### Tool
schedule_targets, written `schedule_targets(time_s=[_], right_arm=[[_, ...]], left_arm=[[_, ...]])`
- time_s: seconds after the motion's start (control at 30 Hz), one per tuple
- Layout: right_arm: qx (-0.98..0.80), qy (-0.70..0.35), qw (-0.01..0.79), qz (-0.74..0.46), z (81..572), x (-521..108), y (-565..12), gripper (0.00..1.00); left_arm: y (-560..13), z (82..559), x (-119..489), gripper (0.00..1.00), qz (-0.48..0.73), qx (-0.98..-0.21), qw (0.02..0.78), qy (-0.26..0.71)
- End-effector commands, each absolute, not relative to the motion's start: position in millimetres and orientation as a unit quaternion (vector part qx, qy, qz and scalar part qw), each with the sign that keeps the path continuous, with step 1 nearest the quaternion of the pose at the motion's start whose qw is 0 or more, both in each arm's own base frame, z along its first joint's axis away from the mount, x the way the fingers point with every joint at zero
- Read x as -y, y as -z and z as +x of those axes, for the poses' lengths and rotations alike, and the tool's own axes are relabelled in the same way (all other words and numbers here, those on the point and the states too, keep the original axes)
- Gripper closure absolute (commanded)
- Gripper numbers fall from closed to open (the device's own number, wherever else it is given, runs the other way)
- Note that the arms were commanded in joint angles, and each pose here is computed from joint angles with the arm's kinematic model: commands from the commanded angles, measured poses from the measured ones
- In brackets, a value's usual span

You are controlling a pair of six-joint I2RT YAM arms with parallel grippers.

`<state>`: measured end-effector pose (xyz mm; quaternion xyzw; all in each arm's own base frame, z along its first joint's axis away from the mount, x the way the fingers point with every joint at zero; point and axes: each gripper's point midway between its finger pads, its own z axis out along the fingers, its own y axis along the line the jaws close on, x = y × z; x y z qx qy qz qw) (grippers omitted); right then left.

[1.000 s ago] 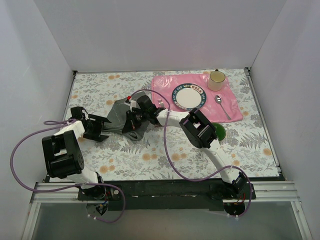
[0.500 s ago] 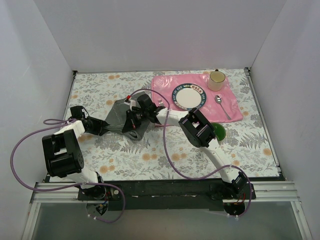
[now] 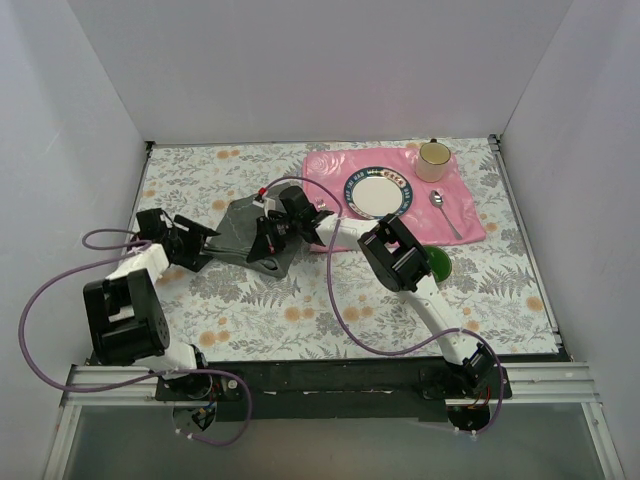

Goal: Fold the napkin, place the utensils inside, and roll it up
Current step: Roll the napkin with the utensil

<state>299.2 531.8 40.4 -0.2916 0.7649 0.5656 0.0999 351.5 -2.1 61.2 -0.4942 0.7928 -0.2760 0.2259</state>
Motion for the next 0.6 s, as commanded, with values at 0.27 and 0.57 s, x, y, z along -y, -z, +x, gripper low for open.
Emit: schedule_targets(time_s=[0.27, 0.57], right_arm=[[-0.804, -0.534, 0.083, -0.250, 314.6, -512.9, 9.1, 0.99], [-0.802, -0.533, 0.085, -0.255, 317.0, -514.1, 6.3, 0.99]], left_arm=[[-97.9, 324.9, 44.7, 0.77, -0.404, -0.788, 0.299, 0.355], [-81.1, 339.5, 52.8, 0.98, -0.408, -0.781, 0.278, 0.382]])
